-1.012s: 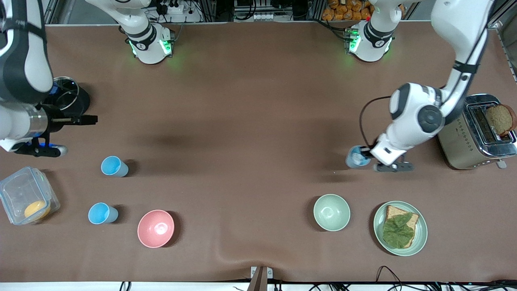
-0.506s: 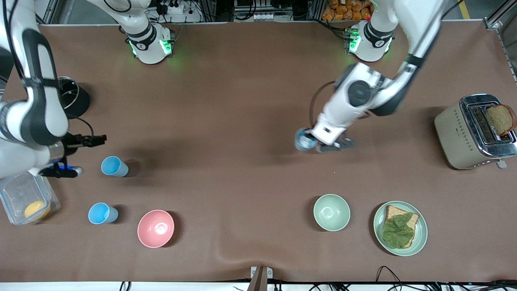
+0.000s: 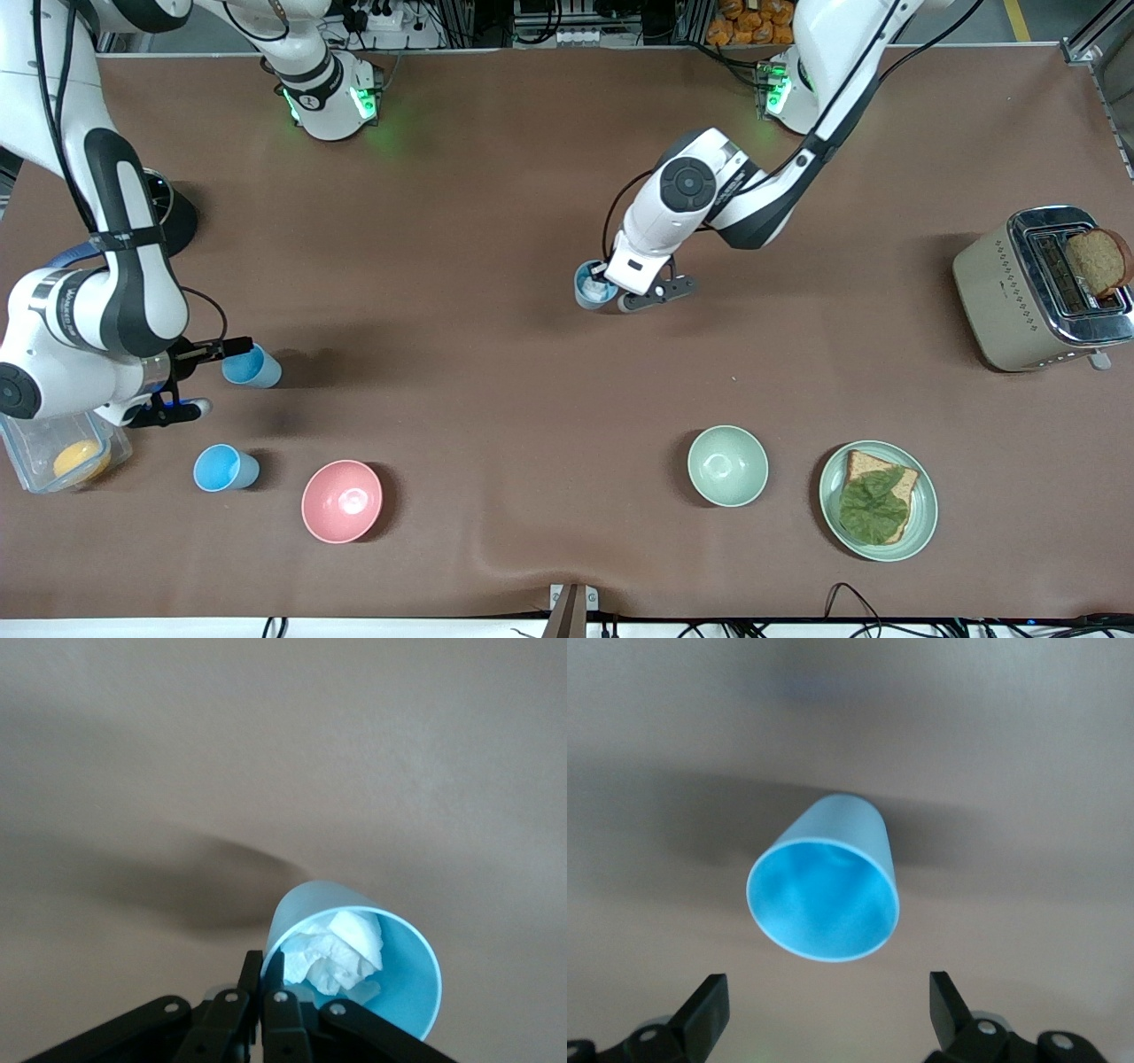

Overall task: Stack blue cups with both arms
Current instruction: 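Set the cup down with the left gripper while the right gripper grasps a cup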

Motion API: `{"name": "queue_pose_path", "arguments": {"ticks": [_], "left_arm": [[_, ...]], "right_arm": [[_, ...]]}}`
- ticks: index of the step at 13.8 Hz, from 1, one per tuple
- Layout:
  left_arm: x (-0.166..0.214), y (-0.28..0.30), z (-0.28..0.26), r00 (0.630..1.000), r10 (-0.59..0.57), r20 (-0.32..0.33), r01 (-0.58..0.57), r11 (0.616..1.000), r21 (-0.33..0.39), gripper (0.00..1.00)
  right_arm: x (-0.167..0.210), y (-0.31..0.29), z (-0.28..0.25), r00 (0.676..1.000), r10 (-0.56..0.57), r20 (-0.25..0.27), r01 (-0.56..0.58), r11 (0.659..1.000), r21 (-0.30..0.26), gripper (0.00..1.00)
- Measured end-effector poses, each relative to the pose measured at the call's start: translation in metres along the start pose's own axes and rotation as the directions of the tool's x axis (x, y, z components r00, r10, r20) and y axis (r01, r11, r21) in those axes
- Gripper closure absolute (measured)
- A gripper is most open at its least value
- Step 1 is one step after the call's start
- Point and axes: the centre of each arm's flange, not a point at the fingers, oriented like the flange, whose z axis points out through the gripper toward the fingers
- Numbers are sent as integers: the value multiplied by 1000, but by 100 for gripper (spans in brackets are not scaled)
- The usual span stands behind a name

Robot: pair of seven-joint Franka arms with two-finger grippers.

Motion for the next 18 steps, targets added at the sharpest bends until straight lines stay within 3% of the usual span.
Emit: {"name": "queue_pose_path", "arguments": {"ticks": [6,7,11,15,18], "left_arm": [[-10,7,36,998,-31,-60,33,999,26,96],[-11,10,36,997,-40,-64,42,999,23,90],[-4,19,20,993,-79,-84,79,997,-5,44],[-4,28,-46,984,-94,-150,95,995,1,4],[2,20,-101,972,-116,-206,124,992,28,0]], "right_arm": [[14,9,3,997,-41,-66,38,998,-54,0],[16,9,6,997,-45,-68,41,998,-57,0],[24,8,15,994,-89,-67,82,991,-103,0],[32,11,38,991,-119,-55,112,988,-106,0],[32,13,55,992,-118,-40,114,989,-99,0]]}}
